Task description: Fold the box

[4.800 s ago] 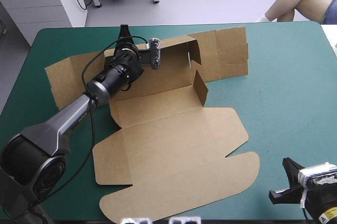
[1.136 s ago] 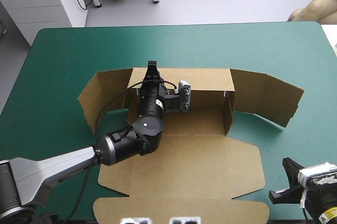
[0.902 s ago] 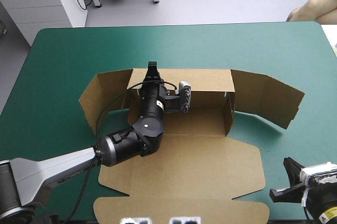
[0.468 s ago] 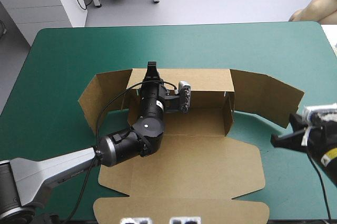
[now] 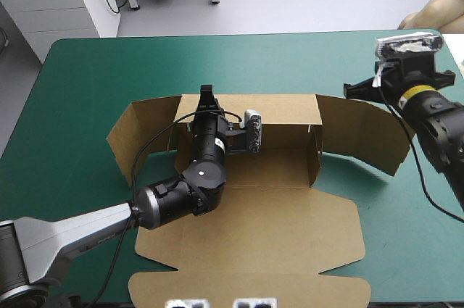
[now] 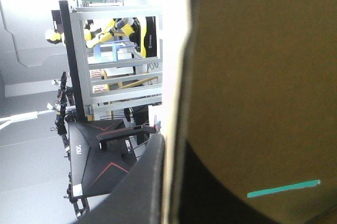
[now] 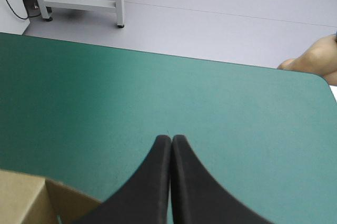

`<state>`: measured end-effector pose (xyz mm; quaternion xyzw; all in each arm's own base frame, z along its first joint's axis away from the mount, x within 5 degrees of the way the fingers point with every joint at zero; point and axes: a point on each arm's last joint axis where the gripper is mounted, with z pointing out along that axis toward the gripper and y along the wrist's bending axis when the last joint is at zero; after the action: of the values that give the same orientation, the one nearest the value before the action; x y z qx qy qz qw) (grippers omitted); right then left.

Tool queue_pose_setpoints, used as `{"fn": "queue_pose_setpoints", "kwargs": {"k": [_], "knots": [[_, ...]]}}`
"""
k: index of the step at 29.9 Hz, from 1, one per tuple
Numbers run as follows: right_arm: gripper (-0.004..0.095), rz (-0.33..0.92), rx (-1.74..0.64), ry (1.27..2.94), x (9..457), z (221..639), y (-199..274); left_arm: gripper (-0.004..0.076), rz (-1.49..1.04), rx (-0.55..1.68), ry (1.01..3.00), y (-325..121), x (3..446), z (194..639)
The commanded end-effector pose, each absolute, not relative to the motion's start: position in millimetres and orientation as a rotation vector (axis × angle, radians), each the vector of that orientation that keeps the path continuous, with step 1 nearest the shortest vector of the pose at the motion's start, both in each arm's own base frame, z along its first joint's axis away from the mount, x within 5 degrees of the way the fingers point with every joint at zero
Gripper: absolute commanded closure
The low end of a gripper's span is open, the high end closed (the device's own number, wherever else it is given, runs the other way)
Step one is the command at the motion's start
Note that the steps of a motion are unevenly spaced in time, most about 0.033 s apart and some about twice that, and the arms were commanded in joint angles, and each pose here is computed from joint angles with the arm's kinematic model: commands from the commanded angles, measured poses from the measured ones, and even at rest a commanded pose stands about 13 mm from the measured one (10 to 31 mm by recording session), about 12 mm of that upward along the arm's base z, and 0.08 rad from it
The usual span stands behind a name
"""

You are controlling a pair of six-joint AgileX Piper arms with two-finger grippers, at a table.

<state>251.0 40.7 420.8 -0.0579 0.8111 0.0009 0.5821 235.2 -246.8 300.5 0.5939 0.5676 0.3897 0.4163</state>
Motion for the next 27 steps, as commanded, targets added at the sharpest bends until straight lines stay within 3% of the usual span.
{"fn": "queue_pose_setpoints", "kwargs": {"k": [1, 5, 10, 18, 27], "knots": [[0.0928, 0.036, -0.139, 1.766, 277.5, 434.2, 47.5, 0.0732, 1.003, 1.386, 1.39, -240.8, 232.5, 327.5], [0.0928, 0.014, -0.192, 1.801, 316.9, 406.6, 56.7, 0.0732, 1.004, 1.386, 1.388, -240.8, 232.6, 327.6], [0.0928, 0.134, -0.059, 1.915, 339.5, 377.6, 62.8, 0.0732, 1.014, 1.38, 1.394, -239.9, 232.7, 327.7], [0.0928, 0.105, -0.091, 2.252, 334.1, 361.9, 63.3, 0.0732, 1.041, 1.366, 1.41, -237.3, 232.9, 328.3], [0.0928, 0.183, -0.195, 2.48, 316.6, 361.6, 69.6, 0.0732, 1.035, 1.369, 1.406, -237.9, 232.8, 328.1]]}}
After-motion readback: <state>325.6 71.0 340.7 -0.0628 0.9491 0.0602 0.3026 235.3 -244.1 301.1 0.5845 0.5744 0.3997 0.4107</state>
